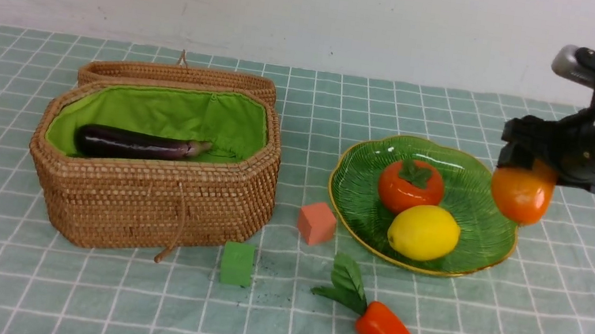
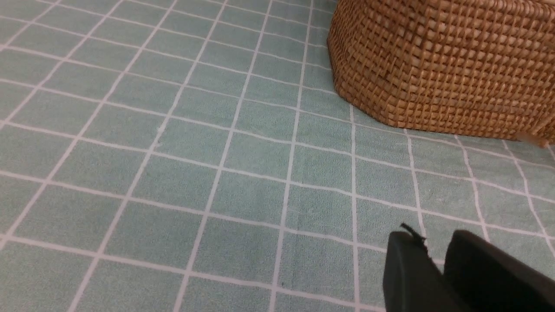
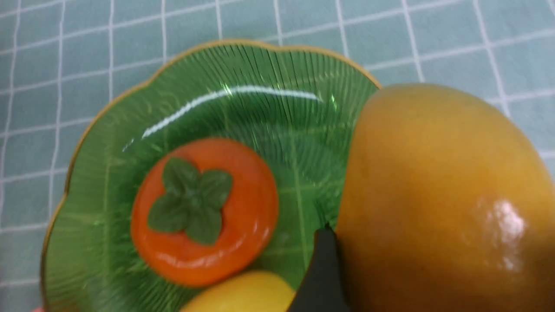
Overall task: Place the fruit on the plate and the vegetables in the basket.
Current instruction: Use the right arm to grab a mango and put it into the right plate
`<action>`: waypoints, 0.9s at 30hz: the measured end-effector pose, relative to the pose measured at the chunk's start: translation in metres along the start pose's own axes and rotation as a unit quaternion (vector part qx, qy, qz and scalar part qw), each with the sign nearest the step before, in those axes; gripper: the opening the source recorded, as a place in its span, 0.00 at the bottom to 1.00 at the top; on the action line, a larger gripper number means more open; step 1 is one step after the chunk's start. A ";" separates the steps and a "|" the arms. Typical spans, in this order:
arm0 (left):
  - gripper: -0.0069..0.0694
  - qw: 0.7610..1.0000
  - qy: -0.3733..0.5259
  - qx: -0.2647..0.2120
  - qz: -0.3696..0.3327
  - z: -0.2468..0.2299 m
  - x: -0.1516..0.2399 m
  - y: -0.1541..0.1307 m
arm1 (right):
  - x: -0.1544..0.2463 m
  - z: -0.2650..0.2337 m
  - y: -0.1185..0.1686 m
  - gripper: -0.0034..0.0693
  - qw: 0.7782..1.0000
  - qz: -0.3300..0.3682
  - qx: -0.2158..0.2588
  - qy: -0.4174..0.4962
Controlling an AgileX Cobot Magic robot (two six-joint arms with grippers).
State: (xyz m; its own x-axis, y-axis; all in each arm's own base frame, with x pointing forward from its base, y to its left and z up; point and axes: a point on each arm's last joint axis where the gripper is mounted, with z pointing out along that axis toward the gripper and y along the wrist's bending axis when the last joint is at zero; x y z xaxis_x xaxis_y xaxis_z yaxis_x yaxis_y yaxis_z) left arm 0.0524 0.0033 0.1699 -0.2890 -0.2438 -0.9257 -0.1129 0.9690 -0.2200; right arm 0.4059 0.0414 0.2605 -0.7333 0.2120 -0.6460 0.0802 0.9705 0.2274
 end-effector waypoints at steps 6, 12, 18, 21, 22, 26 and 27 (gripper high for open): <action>0.27 1.000 0.000 0.000 0.000 0.000 0.000 0.000 | 0.013 0.035 -0.005 0.82 0.999 -0.026 0.002 0.027; 0.28 1.000 0.000 0.000 0.000 0.000 0.000 0.000 | 0.014 0.037 -0.005 0.83 0.999 -0.026 0.000 0.033; 0.28 1.000 0.000 0.000 0.000 0.000 0.000 0.000 | 0.018 0.036 -0.005 0.86 0.998 -0.026 0.002 0.053; 0.28 1.000 0.000 0.000 0.000 0.000 0.000 0.000 | 0.019 0.035 -0.005 0.86 0.998 -0.023 0.001 0.061; 0.28 1.000 0.000 0.000 0.000 0.000 0.000 0.000 | 0.019 0.034 -0.005 0.86 0.998 -0.023 0.001 0.062; 0.28 1.000 0.000 0.000 0.000 0.000 0.000 0.000 | 0.018 0.029 -0.004 0.86 0.998 -0.023 0.000 0.064; 0.28 1.000 0.000 0.000 0.000 0.000 0.000 0.000 | 0.015 0.024 -0.003 0.86 0.998 -0.023 -0.002 0.058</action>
State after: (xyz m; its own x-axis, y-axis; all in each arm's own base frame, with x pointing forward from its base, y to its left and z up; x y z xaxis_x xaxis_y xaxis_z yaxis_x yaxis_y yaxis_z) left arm 0.0524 0.0033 0.1699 -0.2890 -0.2438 -0.9257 -0.1129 0.9690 -0.2200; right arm 0.4105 0.0448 0.2328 -0.8097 0.1518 -0.5668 0.0421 0.9785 0.2020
